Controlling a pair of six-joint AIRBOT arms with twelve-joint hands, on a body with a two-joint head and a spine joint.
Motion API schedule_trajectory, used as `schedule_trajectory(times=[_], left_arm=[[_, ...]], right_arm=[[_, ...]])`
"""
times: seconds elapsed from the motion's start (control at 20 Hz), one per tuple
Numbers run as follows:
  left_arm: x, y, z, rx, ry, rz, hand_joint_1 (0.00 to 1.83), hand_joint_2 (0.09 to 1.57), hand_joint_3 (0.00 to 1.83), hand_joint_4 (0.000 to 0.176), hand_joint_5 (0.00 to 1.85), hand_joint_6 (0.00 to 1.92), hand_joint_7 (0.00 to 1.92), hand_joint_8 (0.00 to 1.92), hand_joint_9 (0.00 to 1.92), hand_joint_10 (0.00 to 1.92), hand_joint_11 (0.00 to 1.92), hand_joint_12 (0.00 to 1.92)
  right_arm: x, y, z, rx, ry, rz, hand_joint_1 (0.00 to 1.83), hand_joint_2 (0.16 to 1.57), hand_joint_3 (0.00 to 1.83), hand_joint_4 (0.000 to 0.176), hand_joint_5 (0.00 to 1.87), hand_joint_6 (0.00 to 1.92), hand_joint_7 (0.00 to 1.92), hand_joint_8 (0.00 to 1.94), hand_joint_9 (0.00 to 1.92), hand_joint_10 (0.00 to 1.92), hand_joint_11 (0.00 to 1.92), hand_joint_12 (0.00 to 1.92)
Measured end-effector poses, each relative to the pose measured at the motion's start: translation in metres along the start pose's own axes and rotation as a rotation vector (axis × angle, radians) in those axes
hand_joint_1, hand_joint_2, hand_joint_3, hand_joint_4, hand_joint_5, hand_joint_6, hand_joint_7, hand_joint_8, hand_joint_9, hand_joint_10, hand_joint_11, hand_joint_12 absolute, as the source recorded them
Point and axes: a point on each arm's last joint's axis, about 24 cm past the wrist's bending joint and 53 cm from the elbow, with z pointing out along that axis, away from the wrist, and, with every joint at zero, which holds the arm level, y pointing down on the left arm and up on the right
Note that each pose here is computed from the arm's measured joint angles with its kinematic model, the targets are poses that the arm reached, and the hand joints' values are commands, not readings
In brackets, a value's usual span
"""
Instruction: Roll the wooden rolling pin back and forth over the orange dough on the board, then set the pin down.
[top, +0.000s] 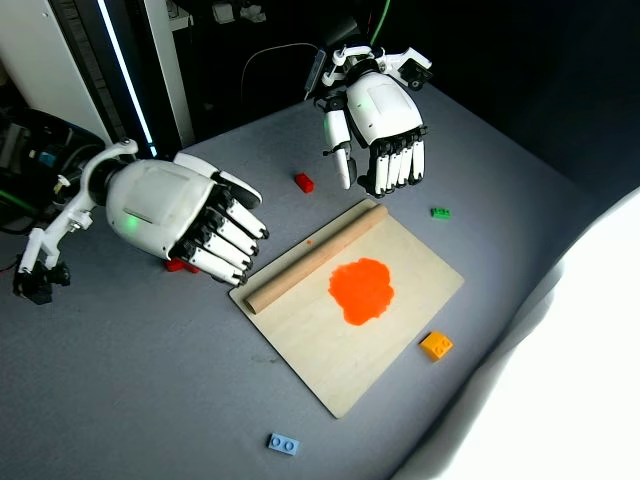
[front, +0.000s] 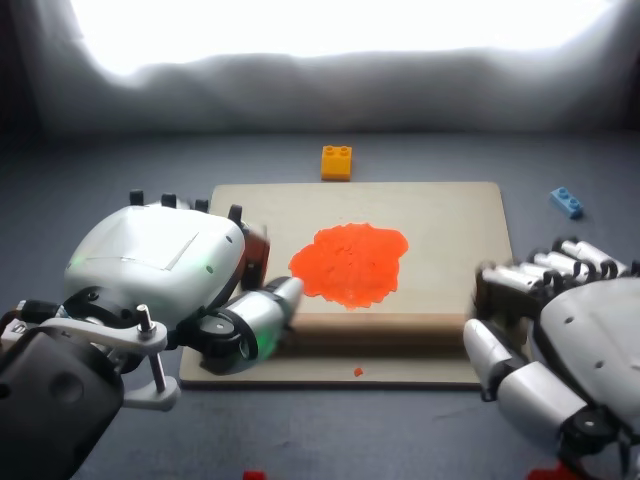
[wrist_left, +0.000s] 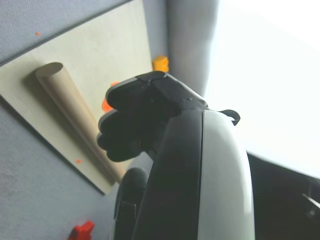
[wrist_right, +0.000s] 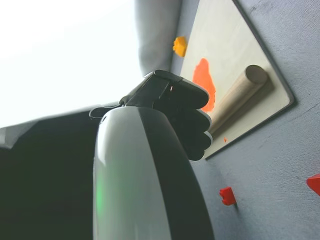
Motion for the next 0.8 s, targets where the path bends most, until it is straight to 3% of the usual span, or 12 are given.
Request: schedule_trajectory(times=[0.15, 0.3, 0.5, 0.6, 0.8], left_arm=[[-0.005, 0.0, 0.002, 0.008, -0.017, 0.014, 0.0, 1.46, 0.04, 0.0, 0.07, 0.01, 0.05, 0.0, 0.0, 0.0, 0.0, 0.0], [-0.007, 0.001, 0.004, 0.014, -0.023, 0.016, 0.0, 1.46, 0.03, 0.0, 0.07, 0.01, 0.05, 0.0, 0.0, 0.0, 0.0, 0.0], [-0.002, 0.0, 0.002, 0.036, -0.06, -0.02, 0.0, 1.46, 0.03, 0.0, 0.07, 0.01, 0.04, 0.0, 0.0, 0.0, 0.0, 0.0], [0.004, 0.008, 0.0, 0.015, -0.061, -0.028, 0.0, 1.46, 0.03, 0.0, 0.07, 0.01, 0.04, 0.0, 0.0, 0.0, 0.0, 0.0], [0.016, 0.015, -0.004, 0.016, -0.077, -0.047, 0.0, 1.46, 0.03, 0.0, 0.08, 0.01, 0.05, 0.0, 0.0, 0.0, 0.0, 0.0]], right_arm=[[-0.004, 0.012, 0.004, -0.037, -0.021, 0.006, 0.0, 1.55, 0.02, 0.0, 0.12, 0.0, 0.13, 0.0, 0.07, 0.0, 0.0, 0.17], [-0.007, 0.011, 0.005, -0.027, -0.031, -0.009, 0.0, 1.56, 0.01, 0.0, 0.12, 0.0, 0.13, 0.0, 0.08, 0.0, 0.0, 0.18], [-0.008, 0.003, 0.011, 0.018, -0.035, 0.009, 0.0, 1.55, 0.0, 0.0, 0.13, 0.01, 0.14, 0.0, 0.09, 0.0, 0.0, 0.21], [-0.009, 0.014, 0.019, -0.005, -0.052, 0.028, 0.0, 1.55, 0.0, 0.0, 0.13, 0.0, 0.14, 0.0, 0.08, 0.0, 0.0, 0.18], [0.015, 0.027, 0.02, -0.017, -0.009, 0.073, 0.0, 1.55, 0.0, 0.0, 0.15, 0.01, 0.14, 0.0, 0.09, 0.0, 0.0, 0.21]])
